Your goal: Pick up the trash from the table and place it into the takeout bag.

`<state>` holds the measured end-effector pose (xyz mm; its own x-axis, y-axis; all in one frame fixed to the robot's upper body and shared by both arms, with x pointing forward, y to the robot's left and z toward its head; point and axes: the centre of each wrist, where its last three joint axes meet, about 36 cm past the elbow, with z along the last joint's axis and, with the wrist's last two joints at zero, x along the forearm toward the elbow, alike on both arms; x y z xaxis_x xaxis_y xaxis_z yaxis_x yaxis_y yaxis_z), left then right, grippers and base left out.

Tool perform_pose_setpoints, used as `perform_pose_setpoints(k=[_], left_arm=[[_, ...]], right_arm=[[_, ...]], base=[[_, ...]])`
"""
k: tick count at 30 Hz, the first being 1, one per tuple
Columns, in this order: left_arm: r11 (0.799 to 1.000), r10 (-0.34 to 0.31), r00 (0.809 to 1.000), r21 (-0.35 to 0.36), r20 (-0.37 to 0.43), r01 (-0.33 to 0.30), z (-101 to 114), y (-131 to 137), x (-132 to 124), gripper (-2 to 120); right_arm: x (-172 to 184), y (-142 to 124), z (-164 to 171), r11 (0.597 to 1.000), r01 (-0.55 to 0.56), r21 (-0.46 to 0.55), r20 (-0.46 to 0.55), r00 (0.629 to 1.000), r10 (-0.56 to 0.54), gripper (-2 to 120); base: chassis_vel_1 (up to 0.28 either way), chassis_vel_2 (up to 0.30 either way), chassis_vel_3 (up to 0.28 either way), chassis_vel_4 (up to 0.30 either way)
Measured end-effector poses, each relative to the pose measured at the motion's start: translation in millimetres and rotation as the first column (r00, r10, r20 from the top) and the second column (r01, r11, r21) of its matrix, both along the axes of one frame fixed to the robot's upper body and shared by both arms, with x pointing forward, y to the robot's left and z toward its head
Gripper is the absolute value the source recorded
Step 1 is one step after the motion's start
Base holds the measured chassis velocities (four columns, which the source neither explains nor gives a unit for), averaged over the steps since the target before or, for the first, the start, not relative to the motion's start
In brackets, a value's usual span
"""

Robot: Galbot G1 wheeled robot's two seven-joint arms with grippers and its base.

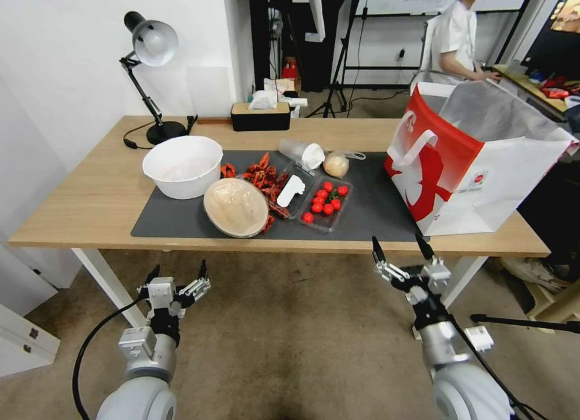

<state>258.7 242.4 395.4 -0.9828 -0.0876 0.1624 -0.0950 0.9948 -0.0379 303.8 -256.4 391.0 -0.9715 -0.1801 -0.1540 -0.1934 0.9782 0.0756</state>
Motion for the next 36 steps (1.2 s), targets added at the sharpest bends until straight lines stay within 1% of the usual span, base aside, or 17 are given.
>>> perform_pose_setpoints(k=[1, 3, 5, 9, 13, 14, 16, 18, 20, 22, 23, 25, 26, 28, 32, 35, 36], left_arm=[[1.0, 0.0, 1.0, 0.01, 0.005, 0.0, 1.7, 0.0, 0.0, 100], [1.0, 0.0, 1.0, 0.011, 0.005, 0.0, 2.0, -0.1, 0.0, 100], [1.0, 0.001, 1.0, 0.014, 0.014, -0.001, 5.7, -1.9, -0.7, 100], [1.0, 0.0, 1.0, 0.017, 0.012, 0.0, 5.9, -3.2, -1.9, 100], [1.0, -0.001, 1.0, 0.021, 0.012, 0.001, 6.2, -3.2, -2.5, 100], [1.0, -0.002, 1.0, 0.022, 0.015, 0.001, 7.6, -3.1, -2.9, 100], [1.0, -0.002, 1.0, 0.023, 0.015, 0.002, 8.2, -3.1, -3.2, 100], [1.0, -0.001, 1.0, 0.021, 0.014, 0.0, 8.6, -3.5, -3.9, 100], [1.0, 0.0, 1.0, 0.021, 0.014, 0.0, 8.5, -3.8, -4.2, 100], [1.0, 0.002, 1.0, 0.02, 0.011, -0.002, 8.1, -4.3, -5.1, 100], [1.0, 0.002, 1.0, 0.02, 0.011, -0.002, 8.1, -4.3, -5.1, 100], [1.0, 0.004, 1.0, 0.022, 0.008, -0.004, 7.5, -4.7, -6.1, 100], [1.0, 0.004, 1.0, 0.022, 0.008, -0.004, 7.5, -4.7, -6.1, 100], [1.0, 0.007, 1.0, 0.023, 0.008, -0.008, 7.4, -5.0, -6.3, 100], [1.0, 0.01, 1.0, 0.023, 0.008, -0.011, 7.5, -5.1, -6.4, 100], [1.0, 0.016, 1.0, 0.026, 0.009, -0.016, 7.7, -3.8, -6.3, 100], [1.0, 0.016, 1.0, 0.026, 0.009, -0.016, 7.7, -3.8, -6.3, 100]], right_arm=[[9.0, 3.7, 6.6, 1.0, -0.005, 0.007, -0.003, 1.0, 0.005, 100], [10.6, 4.6, 7.8, 1.0, -0.007, 0.008, -0.004, 1.0, 0.007, 100], [24.8, 9.5, 18.8, 1.0, -0.022, -0.001, -0.012, 1.0, 0.022, 100], [42.5, 13.8, 33.0, 0.999, -0.035, -0.014, -0.02, 0.999, 0.034, 100], [52.3, 15.2, 38.1, 0.999, -0.045, -0.025, -0.028, 0.999, 0.044, 100], [61.3, 16.2, 43.0, 0.998, -0.062, -0.031, -0.043, 0.997, 0.061, 100], [65.4, 16.5, 44.9, 0.997, -0.071, -0.032, -0.058, 0.996, 0.069, 100], [83.3, 14.0, 47.1, 0.995, -0.09, -0.052, -0.105, 0.991, 0.084, 100], [90.3, 11.8, 48.2, 0.994, -0.09, -0.061, -0.109, 0.991, 0.083, 100], [105.5, 7.4, 52.4, 0.993, -0.093, -0.068, -0.126, 0.988, 0.084, 100], [105.5, 7.4, 52.4, 0.993, -0.093, -0.068, -0.126, 0.988, 0.084, 100], [124.5, 4.7, 60.1, 0.994, -0.093, -0.062, -0.163, 0.983, 0.082, 100], [124.5, 4.7, 60.1, 0.994, -0.093, -0.062, -0.163, 0.983, 0.082, 100], [141.4, 4.3, 63.9, 0.994, -0.089, -0.066, -0.175, 0.982, 0.076, 100], [155.2, 5.9, 67.1, 0.994, -0.085, -0.067, -0.185, 0.98, 0.071, 100], [176.0, 8.6, 72.9, 0.994, -0.082, -0.075, -0.223, 0.973, 0.063, 100], [176.0, 8.6, 72.9, 0.994, -0.082, -0.075, -0.223, 0.973, 0.063, 100]], base=[[0.0, 0.0, 0.0, 0.0], [0.0, 0.0, 0.0, 0.0], [0.0, 0.0, 0.0, 0.0], [0.0, 0.0, 0.0, 0.0], [0.0, 0.0, 0.0, 0.0], [0.0, 0.0, 0.0, 0.0], [0.0, 0.0, 0.0, 0.0], [0.0, 0.0, 0.0, 0.0], [0.0, 0.0, 0.0, 0.0], [0.0, 0.0, 0.0, 0.0], [0.0, 0.0, 0.0, 0.0], [0.0, 0.0, 0.0, 0.0], [0.0, 0.0, 0.0, 0.0], [0.0, 0.0, 0.0, 0.0], [0.0, 0.0, 0.0, 0.0], [0.0, 0.0, 0.0, 0.0], [0.0, 0.0, 0.0, 0.0]])
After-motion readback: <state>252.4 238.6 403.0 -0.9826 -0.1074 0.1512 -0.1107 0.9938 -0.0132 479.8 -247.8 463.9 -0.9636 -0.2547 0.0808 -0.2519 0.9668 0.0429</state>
